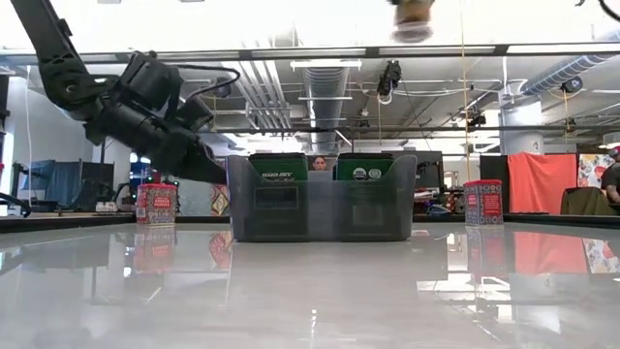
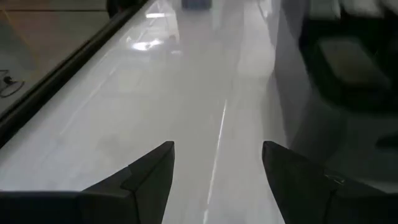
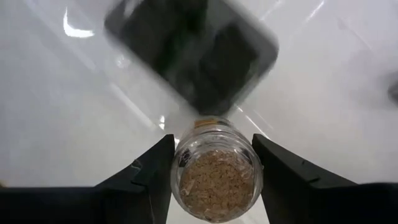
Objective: Sort spices by type
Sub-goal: Put the brown seasoning bottle into the gray bin
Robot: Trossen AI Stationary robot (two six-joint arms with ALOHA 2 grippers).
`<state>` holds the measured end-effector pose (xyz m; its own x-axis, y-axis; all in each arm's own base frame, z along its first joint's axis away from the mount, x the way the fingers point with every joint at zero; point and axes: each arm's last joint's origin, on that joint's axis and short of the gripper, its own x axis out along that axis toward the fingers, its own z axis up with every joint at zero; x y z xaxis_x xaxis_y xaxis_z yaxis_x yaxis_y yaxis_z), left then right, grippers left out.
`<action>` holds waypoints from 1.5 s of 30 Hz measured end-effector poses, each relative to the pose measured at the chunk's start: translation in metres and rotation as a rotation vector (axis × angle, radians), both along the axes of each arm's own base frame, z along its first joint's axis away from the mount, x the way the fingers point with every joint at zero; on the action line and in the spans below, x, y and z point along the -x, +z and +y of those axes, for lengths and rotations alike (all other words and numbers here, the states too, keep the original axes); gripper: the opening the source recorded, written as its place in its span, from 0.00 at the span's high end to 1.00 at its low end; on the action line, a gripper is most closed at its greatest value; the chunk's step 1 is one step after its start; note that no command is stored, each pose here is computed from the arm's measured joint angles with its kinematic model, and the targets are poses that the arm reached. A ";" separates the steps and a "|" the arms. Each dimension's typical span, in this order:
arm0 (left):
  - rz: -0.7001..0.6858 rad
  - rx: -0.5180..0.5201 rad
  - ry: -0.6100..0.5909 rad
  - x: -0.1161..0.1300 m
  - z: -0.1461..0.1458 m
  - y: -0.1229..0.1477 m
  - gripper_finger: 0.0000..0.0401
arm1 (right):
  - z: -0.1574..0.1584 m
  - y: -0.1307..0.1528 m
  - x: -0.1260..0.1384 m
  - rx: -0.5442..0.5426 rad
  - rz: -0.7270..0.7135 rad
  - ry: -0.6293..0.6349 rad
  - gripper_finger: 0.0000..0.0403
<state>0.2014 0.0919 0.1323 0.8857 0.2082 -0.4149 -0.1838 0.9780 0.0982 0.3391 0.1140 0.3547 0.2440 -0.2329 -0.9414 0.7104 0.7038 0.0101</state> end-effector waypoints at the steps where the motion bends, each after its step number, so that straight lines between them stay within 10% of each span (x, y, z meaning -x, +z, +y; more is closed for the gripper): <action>1: -0.020 0.018 0.006 -0.001 0.000 0.001 0.43 | 0.011 -0.004 0.008 -0.001 0.014 0.005 0.56; 18: -0.197 0.258 0.103 -0.012 0.005 0.020 0.43 | 0.123 -0.053 0.181 -0.229 0.281 -0.192 0.56; 45: -0.218 0.271 0.124 -0.013 0.006 0.023 0.43 | 0.148 -0.116 0.197 -0.418 0.435 -0.093 0.55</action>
<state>0.2145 0.0984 0.1549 0.9342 0.2282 -0.2742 -0.2910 0.9320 -0.2160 0.1422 0.2623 0.2386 -0.1869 0.1757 -0.9665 0.7695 0.6378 -0.0329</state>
